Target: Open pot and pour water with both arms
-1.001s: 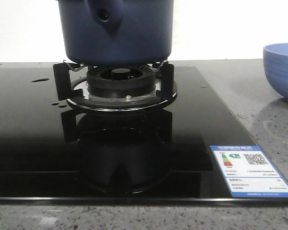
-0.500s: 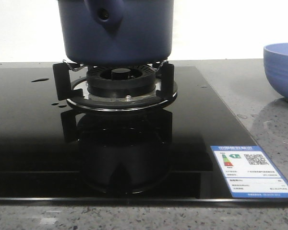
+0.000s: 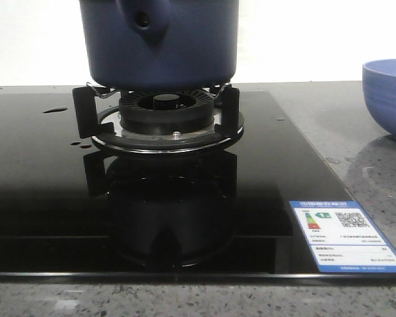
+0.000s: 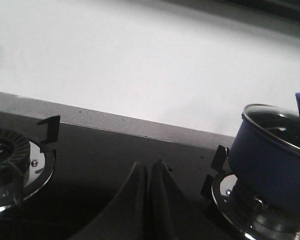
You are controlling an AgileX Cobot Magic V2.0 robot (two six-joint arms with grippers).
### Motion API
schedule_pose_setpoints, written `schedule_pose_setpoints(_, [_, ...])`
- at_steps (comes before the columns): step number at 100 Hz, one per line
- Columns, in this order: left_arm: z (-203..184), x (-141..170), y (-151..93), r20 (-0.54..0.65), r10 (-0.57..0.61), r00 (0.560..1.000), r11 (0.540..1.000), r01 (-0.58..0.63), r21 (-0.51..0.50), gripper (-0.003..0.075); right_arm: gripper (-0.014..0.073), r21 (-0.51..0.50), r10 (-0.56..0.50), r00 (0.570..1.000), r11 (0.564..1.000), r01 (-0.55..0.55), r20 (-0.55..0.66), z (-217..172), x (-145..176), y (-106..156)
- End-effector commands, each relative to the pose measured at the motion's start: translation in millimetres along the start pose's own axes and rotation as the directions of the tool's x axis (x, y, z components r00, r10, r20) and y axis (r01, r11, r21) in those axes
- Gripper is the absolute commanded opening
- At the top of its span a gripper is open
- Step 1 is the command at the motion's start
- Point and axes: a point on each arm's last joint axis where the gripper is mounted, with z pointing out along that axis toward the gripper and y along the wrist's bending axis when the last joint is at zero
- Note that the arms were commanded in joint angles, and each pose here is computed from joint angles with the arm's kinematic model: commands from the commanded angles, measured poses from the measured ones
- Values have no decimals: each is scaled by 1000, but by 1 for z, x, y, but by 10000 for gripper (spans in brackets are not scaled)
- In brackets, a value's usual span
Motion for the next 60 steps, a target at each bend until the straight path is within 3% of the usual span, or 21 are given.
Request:
schedule_pose_setpoints(1, [4,-32,-8,36,61,997,997,-63,54,-19,-66,-15,-93,996,996,93,11,6,-32,8])
schedule_pose_setpoints(18, [12,-53,-21,39,167,985,963,-171,207,-15,-63,-92,-167,986,982,165,-20,16,-55,19])
schedule_pose_setpoints(26, [17,-59,-27,26,158,987,948,-159,276,27,4,-130,-192,981,974,186,-33,19,-61,23])
schedule_pose_setpoints(33, [24,-62,-34,12,136,991,933,-132,336,125,146,-160,-192,981,970,183,-39,22,-65,27])
schedule_pose_setpoints(45, [40,-65,-45,0,104,995,910,-95,404,375,410,-192,-184,982,966,171,-50,26,-67,31])
schedule_pose_setpoints(52, [50,-65,-52,8,94,996,898,-88,431,455,451,-195,-179,982,967,165,-57,27,-67,31])
schedule_pose_setpoints(60, [63,-62,-62,16,97,995,883,-93,460,459,444,-195,-179,982,967,165,-57,27,-67,31])
